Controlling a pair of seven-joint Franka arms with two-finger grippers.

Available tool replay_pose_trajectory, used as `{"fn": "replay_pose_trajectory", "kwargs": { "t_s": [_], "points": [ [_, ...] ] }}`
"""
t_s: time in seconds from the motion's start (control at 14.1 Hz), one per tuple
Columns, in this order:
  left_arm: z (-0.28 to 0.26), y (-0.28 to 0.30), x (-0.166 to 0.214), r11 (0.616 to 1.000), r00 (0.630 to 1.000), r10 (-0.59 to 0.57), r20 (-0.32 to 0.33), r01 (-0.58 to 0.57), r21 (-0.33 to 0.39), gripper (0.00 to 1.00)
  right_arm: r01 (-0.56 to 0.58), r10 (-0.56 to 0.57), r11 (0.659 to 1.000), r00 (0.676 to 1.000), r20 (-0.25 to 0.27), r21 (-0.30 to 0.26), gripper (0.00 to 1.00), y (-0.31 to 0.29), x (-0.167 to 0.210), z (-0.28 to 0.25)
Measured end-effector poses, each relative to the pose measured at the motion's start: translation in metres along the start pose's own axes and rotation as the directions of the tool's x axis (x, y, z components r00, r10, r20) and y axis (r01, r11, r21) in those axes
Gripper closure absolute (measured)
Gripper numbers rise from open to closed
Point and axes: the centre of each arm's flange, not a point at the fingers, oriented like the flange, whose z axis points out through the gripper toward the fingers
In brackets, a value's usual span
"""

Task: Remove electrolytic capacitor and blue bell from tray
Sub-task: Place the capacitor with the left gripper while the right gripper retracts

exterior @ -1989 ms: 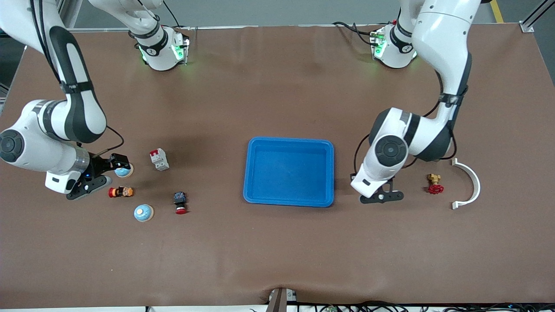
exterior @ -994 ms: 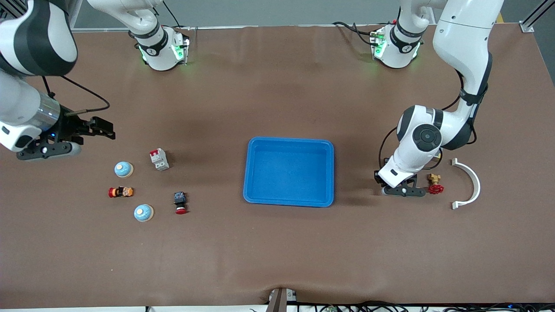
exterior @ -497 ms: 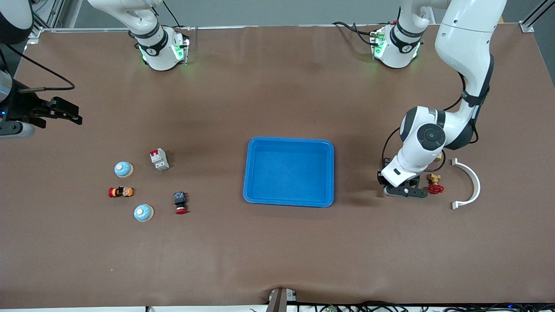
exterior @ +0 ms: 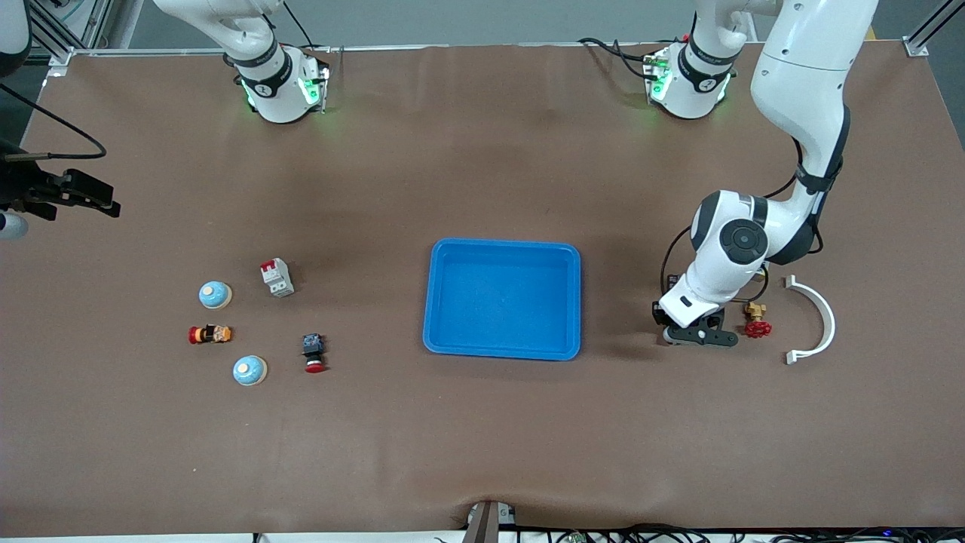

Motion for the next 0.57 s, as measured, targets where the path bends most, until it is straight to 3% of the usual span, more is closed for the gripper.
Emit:
{"fn": "replay_pose_trajectory", "kwargs": {
  "t_s": [0.57],
  "points": [
    [0.0085, -0.0006, -0.0004, 1.0, 1.0, -0.001, -0.018, 0.001, -0.004, 0.67, -0.001, 0.001, 1.0, 1.0, -0.019, -0.002, 0.0, 0.0002, 0.0004, -0.0091]
  ]
}}
